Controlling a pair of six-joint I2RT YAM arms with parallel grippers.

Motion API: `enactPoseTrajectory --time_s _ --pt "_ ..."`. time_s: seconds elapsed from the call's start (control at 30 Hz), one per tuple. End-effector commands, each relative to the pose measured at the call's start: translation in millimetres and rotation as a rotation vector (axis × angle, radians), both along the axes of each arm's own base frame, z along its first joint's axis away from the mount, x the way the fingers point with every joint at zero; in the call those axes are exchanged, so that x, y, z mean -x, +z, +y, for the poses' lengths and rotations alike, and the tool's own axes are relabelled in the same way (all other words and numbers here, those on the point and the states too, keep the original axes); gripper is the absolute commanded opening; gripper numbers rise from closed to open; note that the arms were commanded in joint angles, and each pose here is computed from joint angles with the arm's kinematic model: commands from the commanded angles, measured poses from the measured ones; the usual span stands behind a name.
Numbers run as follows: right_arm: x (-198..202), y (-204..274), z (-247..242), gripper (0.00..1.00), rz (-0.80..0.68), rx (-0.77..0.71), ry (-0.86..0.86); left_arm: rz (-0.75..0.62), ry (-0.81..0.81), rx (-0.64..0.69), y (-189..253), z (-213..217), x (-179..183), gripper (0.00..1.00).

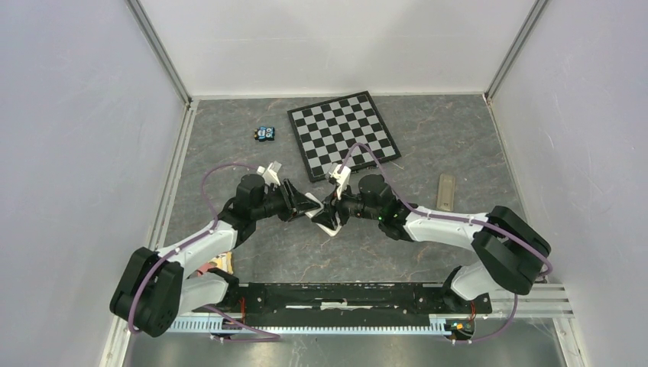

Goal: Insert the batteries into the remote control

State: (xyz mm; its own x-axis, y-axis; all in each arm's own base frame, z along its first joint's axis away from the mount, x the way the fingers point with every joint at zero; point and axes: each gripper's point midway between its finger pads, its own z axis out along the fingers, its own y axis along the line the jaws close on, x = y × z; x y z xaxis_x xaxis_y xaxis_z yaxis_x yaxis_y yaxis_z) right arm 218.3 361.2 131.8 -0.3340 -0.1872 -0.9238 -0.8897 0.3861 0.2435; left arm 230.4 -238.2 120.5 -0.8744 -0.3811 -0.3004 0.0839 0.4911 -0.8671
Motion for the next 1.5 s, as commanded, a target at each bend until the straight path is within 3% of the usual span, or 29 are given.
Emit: enactPoseTrajectory --time_s 0.0,0.07,0.1,0.23,0.37,0.57,0.7,0.83,1.23,1.47 --pt "-13.6 27.0 16.5 0.31 -0.036 -0.072 -0.033 -0.022 0.048 0.051 10.8 -2.6 -8.9 0.36" --pt "-17.7 22.2 15.8 0.33 -0.019 -0.054 -0.059 -0.027 0.037 0.051 11.7 -3.5 -7.9 0.12" --pt "-19.1 19.2 14.9 0.39 -0.004 -0.042 -0.073 -0.034 0.035 0.048 12.0 -3.1 -8.3 0.04" --pt "-19.9 13.9 1.1 0.76 0.056 -0.027 -0.132 -0.081 0.022 0.021 16.5 -1.5 -9.8 0.02" --pt "-13.6 26.6 -26.7 0.94 0.197 -0.183 -0.200 -0.173 0.007 0.016 32.7 -0.5 -12.9 0.02" --pt "-2.0 48.0 -53.5 0.98 0.474 -0.497 -0.306 -0.312 -0.021 0.070 73.7 -2.1 -8.9 0.02" --pt "6.9 72.0 -45.2 0.98 0.580 -0.630 -0.245 -0.355 0.006 0.139 102.9 -0.6 -5.6 0.02" --pt "15.3 90.6 -34.7 0.88 0.616 -0.687 -0.170 -0.398 0.050 0.213 131.2 3.6 -3.3 0.02" --pt "33.7 103.4 -34.7 0.18 0.619 -0.798 -0.049 -0.357 0.149 0.413 179.2 14.4 5.3 0.02" --pt "41.1 105.0 -37.4 0.10 0.552 -0.809 0.005 -0.403 0.214 0.418 201.3 27.6 5.5 0.02"
